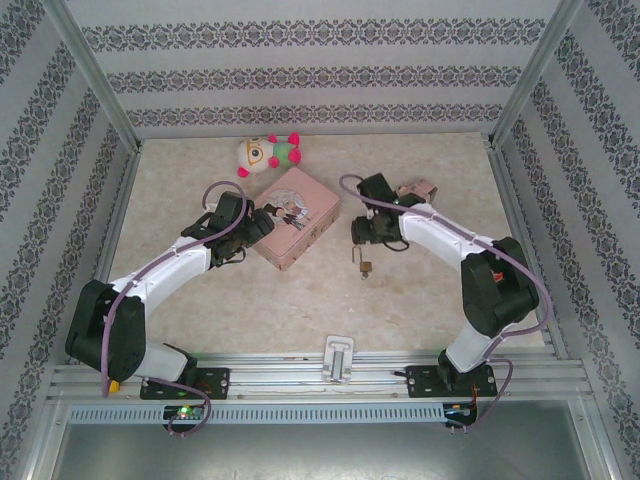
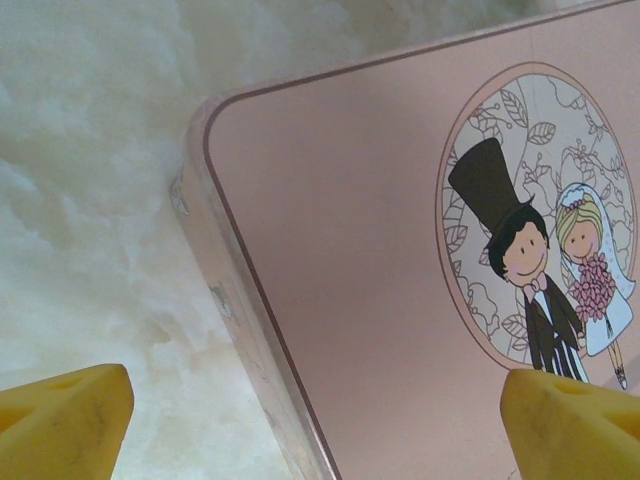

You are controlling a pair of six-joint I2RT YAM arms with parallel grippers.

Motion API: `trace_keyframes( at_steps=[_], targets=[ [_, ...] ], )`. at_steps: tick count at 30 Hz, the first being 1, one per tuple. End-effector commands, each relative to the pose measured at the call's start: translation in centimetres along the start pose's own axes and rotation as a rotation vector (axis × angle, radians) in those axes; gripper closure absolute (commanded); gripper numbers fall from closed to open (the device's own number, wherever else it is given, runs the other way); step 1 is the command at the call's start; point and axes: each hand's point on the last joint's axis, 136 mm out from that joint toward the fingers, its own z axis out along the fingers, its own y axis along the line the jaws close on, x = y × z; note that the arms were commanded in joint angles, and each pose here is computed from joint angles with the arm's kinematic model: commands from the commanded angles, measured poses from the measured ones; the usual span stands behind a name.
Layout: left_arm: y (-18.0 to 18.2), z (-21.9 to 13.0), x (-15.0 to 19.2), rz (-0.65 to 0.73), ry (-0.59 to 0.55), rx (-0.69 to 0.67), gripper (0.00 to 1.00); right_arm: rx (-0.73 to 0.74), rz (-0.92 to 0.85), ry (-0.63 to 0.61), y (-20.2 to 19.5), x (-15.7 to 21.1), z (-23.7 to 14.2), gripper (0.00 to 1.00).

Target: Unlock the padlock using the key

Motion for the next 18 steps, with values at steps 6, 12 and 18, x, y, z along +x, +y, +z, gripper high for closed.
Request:
trace_keyframes(
  at_steps=[6,12,18],
  targets=[
    [-0.8,0.4,0.1,-0.026,0.024,0.060,0.11,-0.253,-0.100,-0.127,5.1,-11.2,0.2,0.37],
    [-0.6,0.1,0.2,-0.019,0.023,0.058,0.14,-0.338,-0.123,-0.118,7.0,-14.3,2.1,0.38],
    [-0.5,0.5,0.3,-0.012,0.029,0.050,0.16,-0.347,-0.123,-0.070,7.2,-14.0,4.3,0.42]
  ],
)
